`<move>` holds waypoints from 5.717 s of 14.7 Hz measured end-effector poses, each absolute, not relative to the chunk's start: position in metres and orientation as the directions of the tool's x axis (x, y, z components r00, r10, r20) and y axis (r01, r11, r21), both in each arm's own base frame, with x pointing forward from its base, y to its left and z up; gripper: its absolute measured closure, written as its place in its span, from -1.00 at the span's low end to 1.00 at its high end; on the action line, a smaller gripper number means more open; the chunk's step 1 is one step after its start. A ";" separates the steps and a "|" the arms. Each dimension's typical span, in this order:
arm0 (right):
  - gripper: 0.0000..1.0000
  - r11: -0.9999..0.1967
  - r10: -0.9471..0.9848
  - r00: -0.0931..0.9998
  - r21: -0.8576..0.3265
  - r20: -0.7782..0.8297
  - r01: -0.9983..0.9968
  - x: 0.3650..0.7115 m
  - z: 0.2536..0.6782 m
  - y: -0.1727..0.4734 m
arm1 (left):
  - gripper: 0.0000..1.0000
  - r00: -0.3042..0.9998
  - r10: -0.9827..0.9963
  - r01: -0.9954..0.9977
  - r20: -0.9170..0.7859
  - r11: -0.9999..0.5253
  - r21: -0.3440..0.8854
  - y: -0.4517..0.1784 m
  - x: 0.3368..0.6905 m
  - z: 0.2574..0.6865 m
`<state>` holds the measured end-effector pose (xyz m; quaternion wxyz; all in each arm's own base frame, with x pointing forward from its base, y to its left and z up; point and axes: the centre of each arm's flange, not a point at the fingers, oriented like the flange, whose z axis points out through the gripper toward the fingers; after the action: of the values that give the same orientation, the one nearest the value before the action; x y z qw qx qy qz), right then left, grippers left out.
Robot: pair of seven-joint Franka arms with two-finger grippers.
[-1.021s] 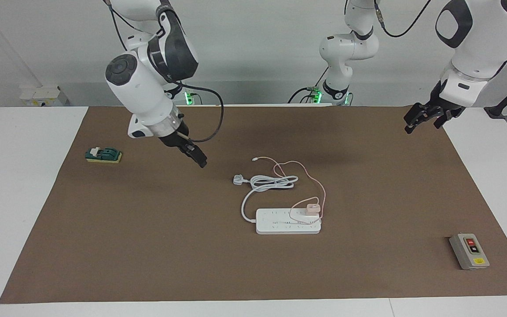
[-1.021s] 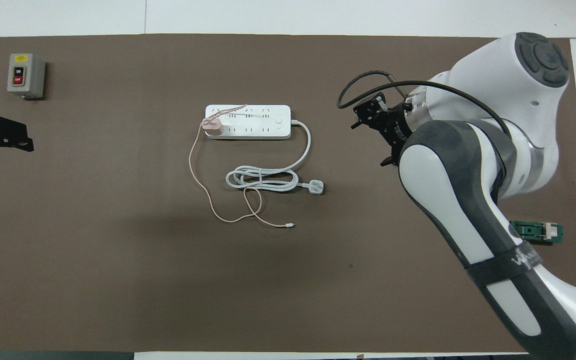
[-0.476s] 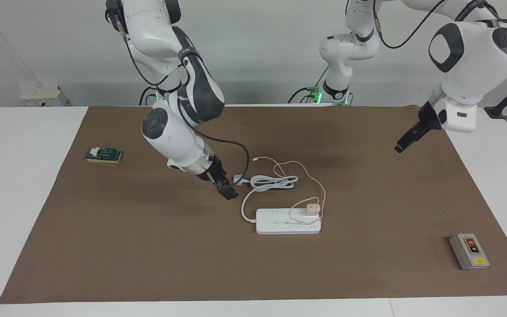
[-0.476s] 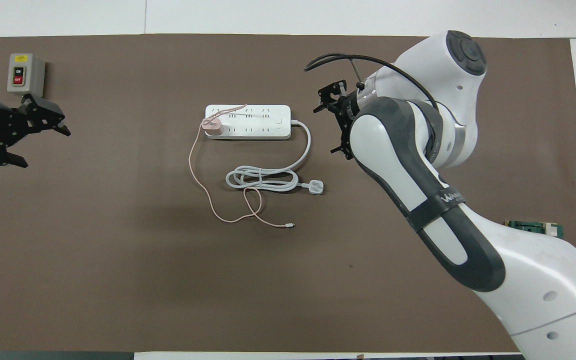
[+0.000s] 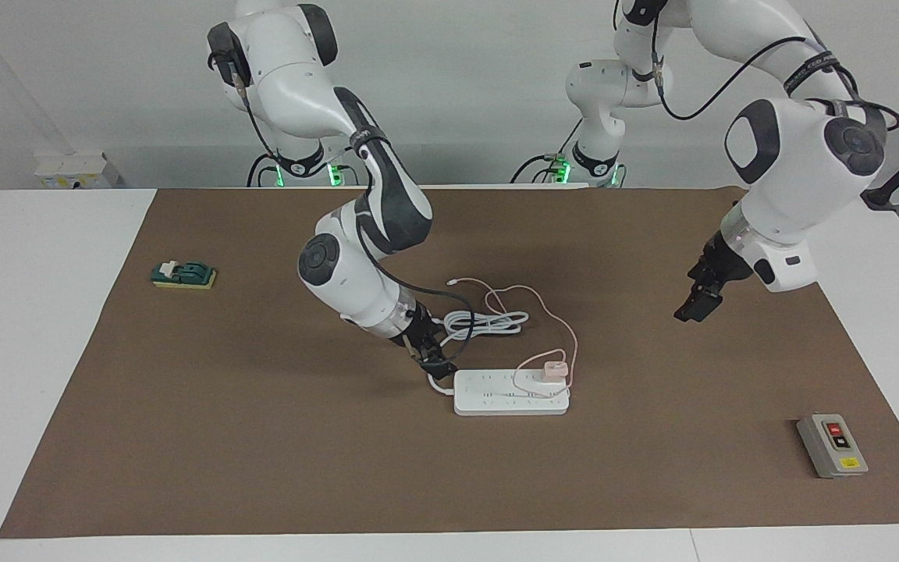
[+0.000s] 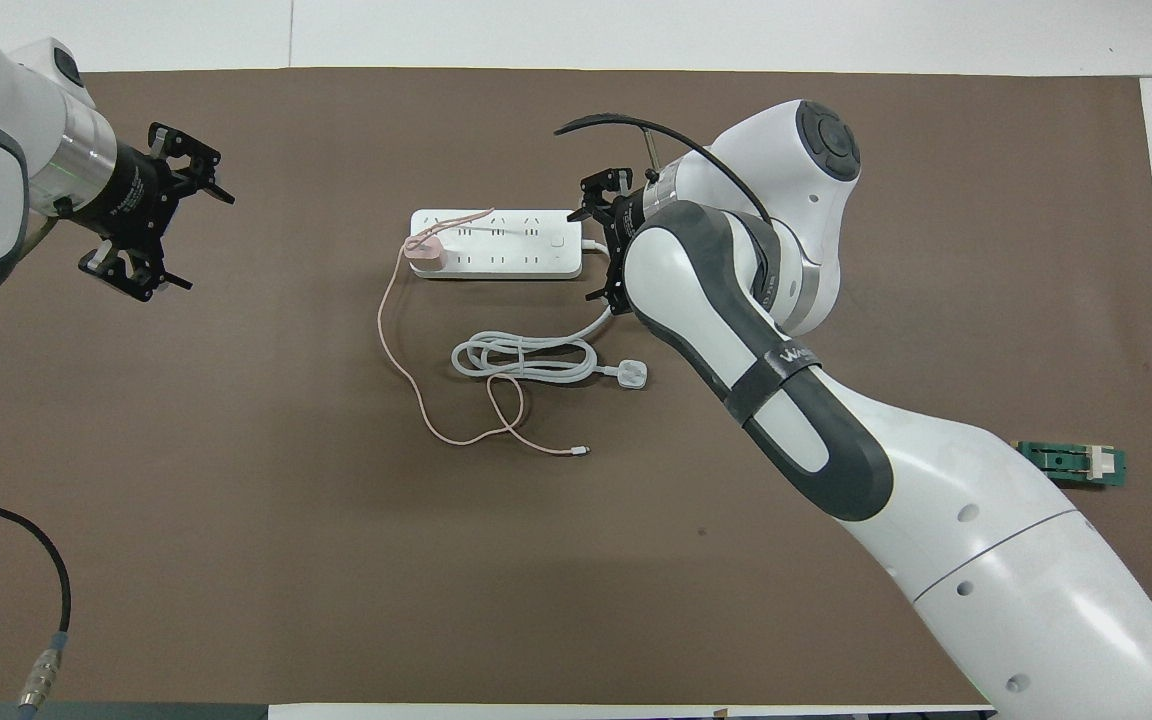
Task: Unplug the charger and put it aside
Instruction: 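Reach the right gripper to the power strip while the left gripper approaches, then hold the strip with the right gripper while the left gripper grasps the charger, then pull the pink charger out of the strip with the left gripper, then lower the charger onto the table and open the left gripper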
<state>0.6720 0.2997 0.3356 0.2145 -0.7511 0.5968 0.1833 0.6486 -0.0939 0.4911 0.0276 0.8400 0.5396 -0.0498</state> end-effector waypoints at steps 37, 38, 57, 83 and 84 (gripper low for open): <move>-0.93 -0.132 -0.800 0.129 -0.039 -0.586 -0.991 0.714 0.251 0.336 | -0.79 -0.002 0.998 1.000 -0.062 0.003 0.009 -0.280 0.645 0.334; -0.93 -0.132 -0.801 0.131 -0.040 -0.584 -0.990 0.714 0.251 0.336 | -0.79 -0.002 0.998 1.000 -0.062 0.003 0.011 -0.280 0.645 0.333; -0.93 -0.137 -0.805 0.139 -0.046 -0.577 -0.989 0.714 0.252 0.337 | 0.37 0.098 0.995 0.995 -0.020 -0.098 0.030 -0.285 0.646 0.340; -1.00 -0.175 -0.811 0.189 -0.078 -0.554 -0.981 0.713 0.272 0.344 | 0.37 0.419 0.907 0.906 -0.039 -0.421 -0.048 0.078 0.656 0.452; -1.00 -0.176 -0.807 0.193 -0.086 -0.558 -0.981 0.713 0.288 0.345 | 0.37 0.435 0.900 0.899 -0.041 -0.437 -0.045 0.074 0.652 0.445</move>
<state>0.7130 0.3447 0.2875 0.2191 -0.7407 0.6035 0.1978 0.6519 0.0745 0.4449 -0.0083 0.8470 0.5307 -0.0292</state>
